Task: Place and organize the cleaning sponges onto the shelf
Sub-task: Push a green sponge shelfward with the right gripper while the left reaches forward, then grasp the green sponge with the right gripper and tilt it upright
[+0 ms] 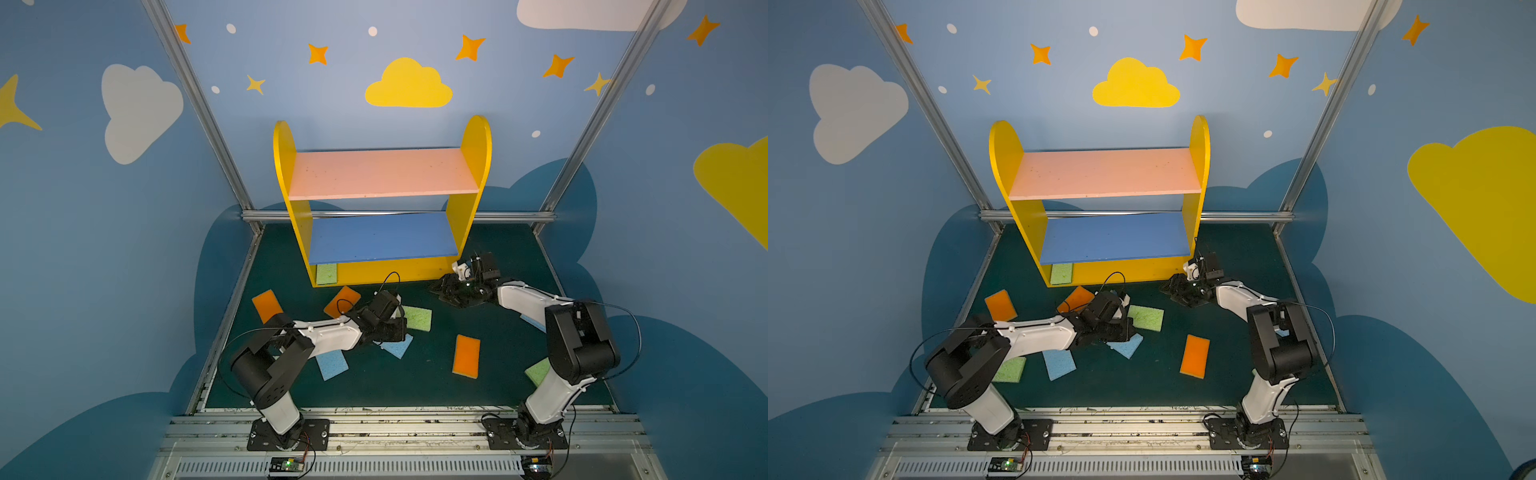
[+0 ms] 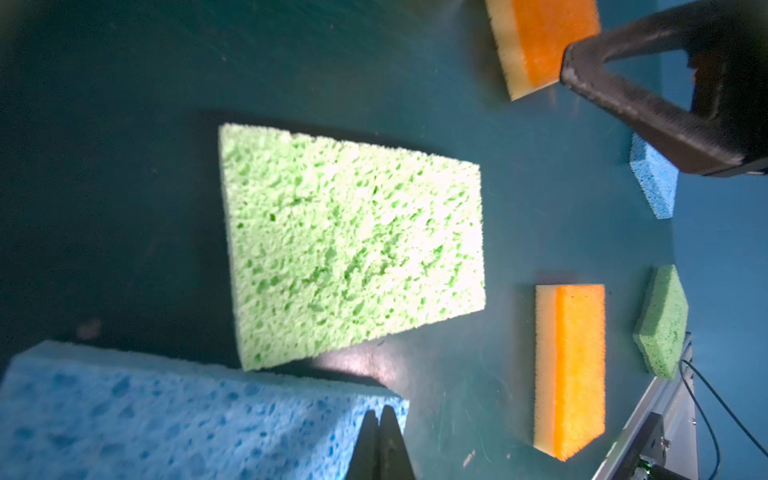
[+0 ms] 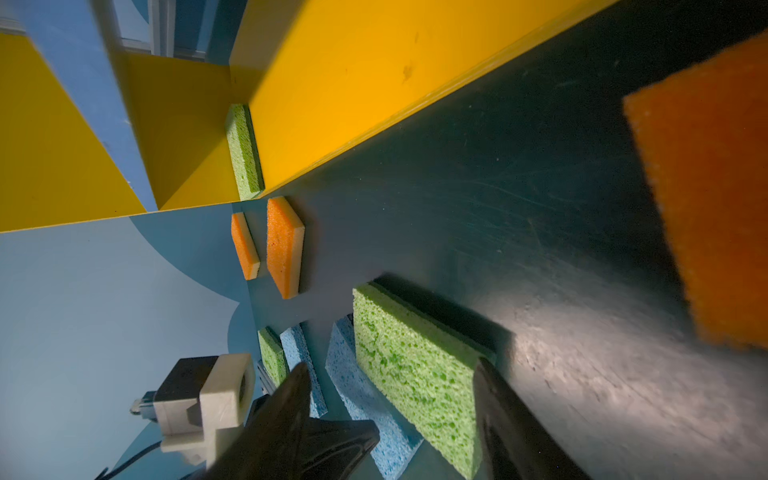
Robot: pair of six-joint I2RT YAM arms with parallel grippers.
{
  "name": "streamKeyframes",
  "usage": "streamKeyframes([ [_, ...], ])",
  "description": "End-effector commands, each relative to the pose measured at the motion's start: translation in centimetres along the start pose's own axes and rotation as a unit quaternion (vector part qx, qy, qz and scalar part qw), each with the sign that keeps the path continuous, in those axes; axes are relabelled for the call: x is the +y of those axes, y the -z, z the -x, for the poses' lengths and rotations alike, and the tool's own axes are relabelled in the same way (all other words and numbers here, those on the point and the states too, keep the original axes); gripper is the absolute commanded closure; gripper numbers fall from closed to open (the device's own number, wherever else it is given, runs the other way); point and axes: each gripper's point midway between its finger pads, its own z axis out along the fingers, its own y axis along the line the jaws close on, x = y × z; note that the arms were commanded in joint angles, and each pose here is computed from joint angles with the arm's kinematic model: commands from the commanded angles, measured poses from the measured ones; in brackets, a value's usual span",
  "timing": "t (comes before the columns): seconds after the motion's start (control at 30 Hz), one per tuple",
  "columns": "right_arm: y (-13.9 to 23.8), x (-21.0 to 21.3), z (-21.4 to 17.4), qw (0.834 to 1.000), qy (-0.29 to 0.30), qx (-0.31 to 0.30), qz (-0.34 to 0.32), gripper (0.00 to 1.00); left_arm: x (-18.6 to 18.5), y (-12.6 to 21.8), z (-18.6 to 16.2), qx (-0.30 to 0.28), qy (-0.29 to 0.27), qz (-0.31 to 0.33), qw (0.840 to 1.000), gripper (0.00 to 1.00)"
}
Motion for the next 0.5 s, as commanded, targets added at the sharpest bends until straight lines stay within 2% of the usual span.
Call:
streamKeyframes([
  [0.0, -0.8, 0.2, 0.2, 0.999, 0.020, 0.023, 0.009, 0.42, -0.7, -0.6, 0.7, 0.005, -0.003, -0.012, 1.000, 0.97],
  [0.17, -2.3, -0.3, -0.3, 0.999, 0.027, 0.047, 0.005, 0.49, 0.7, -0.9, 1.5, 0.013, 0.013, -0.005, 1.000, 0.97],
  [0.47, -4.6, -1.4, -2.4, 0.996, 0.026, 0.084, -0.007, 0.49, 3.1, -1.3, 3.4, 0.009, 0.033, 0.008, 0.999, 0.97],
])
